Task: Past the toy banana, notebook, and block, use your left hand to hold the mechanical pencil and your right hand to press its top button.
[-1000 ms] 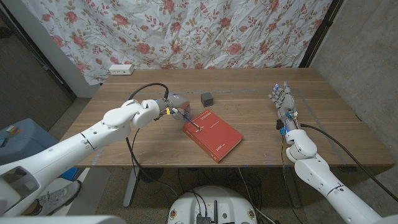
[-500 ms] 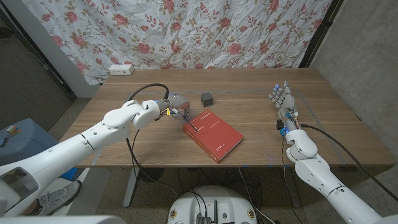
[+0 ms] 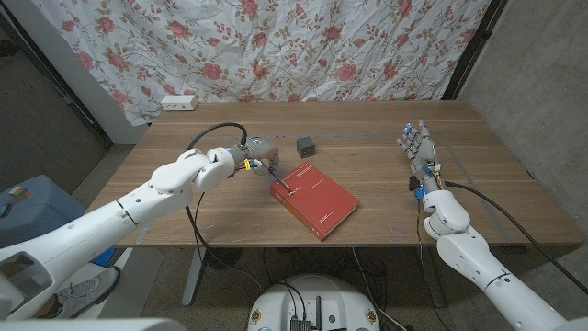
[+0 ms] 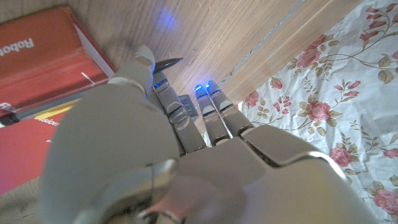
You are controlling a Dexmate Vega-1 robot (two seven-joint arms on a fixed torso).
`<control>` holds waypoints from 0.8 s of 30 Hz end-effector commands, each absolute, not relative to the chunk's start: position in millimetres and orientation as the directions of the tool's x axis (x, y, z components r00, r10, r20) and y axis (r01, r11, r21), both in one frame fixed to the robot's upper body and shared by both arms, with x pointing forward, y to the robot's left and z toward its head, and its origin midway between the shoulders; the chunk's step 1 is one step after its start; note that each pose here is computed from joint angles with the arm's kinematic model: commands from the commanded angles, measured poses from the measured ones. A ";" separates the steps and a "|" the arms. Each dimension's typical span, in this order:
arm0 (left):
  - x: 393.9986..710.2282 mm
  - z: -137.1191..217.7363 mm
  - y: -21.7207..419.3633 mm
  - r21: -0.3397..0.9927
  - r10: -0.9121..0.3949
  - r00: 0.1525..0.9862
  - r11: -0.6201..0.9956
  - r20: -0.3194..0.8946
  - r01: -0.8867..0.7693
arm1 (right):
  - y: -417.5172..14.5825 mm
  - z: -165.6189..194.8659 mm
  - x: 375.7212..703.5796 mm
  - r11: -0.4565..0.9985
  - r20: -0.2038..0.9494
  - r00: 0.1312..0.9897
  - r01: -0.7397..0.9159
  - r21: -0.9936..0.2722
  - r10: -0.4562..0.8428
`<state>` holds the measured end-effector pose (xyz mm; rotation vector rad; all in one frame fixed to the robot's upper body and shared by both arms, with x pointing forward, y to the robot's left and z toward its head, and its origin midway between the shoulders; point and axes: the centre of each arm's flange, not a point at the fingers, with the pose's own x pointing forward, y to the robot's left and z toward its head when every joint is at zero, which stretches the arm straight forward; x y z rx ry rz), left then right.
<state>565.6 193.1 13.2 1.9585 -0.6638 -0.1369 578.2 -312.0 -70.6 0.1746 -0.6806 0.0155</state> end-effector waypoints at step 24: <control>540.5 19.7 204.9 0.902 -0.372 0.872 -0.166 0.317 -0.399 | -306.8 -57.5 568.2 0.994 0.656 0.755 -0.072 0.077 0.004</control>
